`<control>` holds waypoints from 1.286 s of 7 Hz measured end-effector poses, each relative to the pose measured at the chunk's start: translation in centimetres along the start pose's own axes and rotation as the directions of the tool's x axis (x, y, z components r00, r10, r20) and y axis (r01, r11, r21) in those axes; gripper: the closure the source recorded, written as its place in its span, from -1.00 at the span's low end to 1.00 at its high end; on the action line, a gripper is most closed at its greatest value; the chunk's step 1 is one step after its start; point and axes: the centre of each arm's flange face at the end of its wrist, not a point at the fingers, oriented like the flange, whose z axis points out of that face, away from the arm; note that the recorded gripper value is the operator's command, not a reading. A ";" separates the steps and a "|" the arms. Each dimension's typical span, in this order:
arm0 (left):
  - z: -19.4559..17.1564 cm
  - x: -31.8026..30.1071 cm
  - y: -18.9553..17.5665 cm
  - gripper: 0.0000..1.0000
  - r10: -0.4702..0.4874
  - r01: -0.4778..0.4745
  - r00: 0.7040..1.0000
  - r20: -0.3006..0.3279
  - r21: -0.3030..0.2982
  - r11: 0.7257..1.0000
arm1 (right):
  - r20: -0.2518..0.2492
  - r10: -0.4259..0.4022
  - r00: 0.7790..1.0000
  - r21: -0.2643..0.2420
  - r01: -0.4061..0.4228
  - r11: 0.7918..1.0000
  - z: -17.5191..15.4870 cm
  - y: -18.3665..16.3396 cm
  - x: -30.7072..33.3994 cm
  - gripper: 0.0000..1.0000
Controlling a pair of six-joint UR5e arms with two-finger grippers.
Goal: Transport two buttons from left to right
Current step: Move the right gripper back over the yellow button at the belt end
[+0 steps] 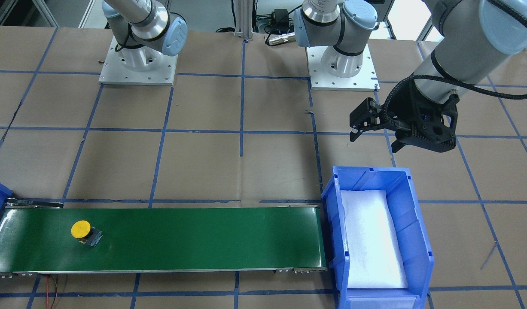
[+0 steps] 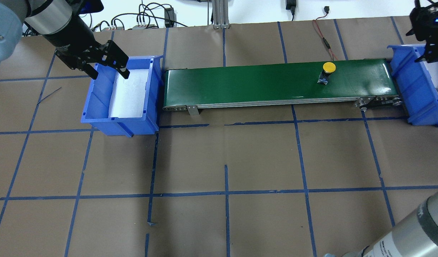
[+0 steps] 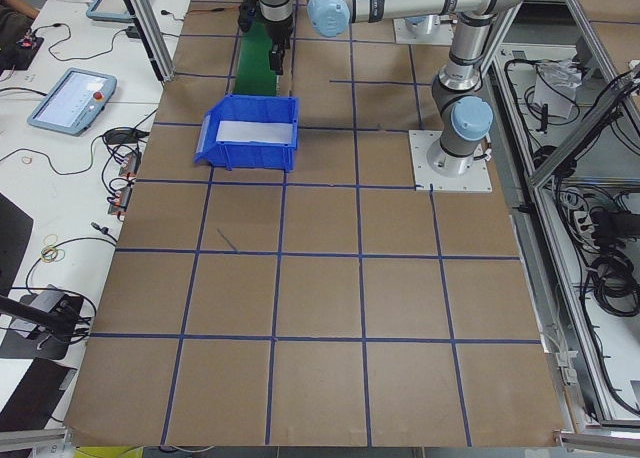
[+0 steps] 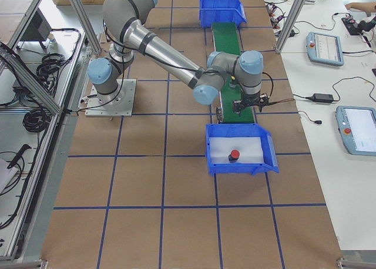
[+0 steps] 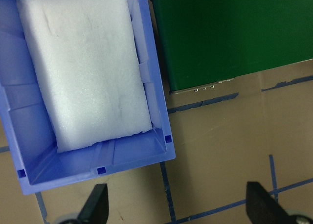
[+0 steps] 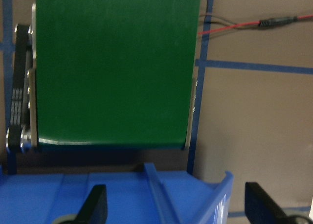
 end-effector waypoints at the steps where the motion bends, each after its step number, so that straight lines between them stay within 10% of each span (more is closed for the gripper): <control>1: -0.2 0.1 0.1 -1.00 -0.124 0.124 0.992 -0.001 0.002 0.992 | 0.013 0.048 0.999 0.002 -0.049 0.999 0.4 -3.3 0.6 -1.00; 4: -1.5 0.4 0.8 -1.00 -0.233 0.232 0.971 0.048 0.029 0.972 | 0.079 0.196 0.977 0.023 -0.198 0.980 3.6 -7.1 -0.8 -1.00; 9: -6.4 1.3 4.2 -1.00 -0.240 0.223 0.962 0.132 0.131 0.966 | 0.121 0.210 0.970 0.032 -0.215 0.976 5.9 -7.7 -1.3 -1.00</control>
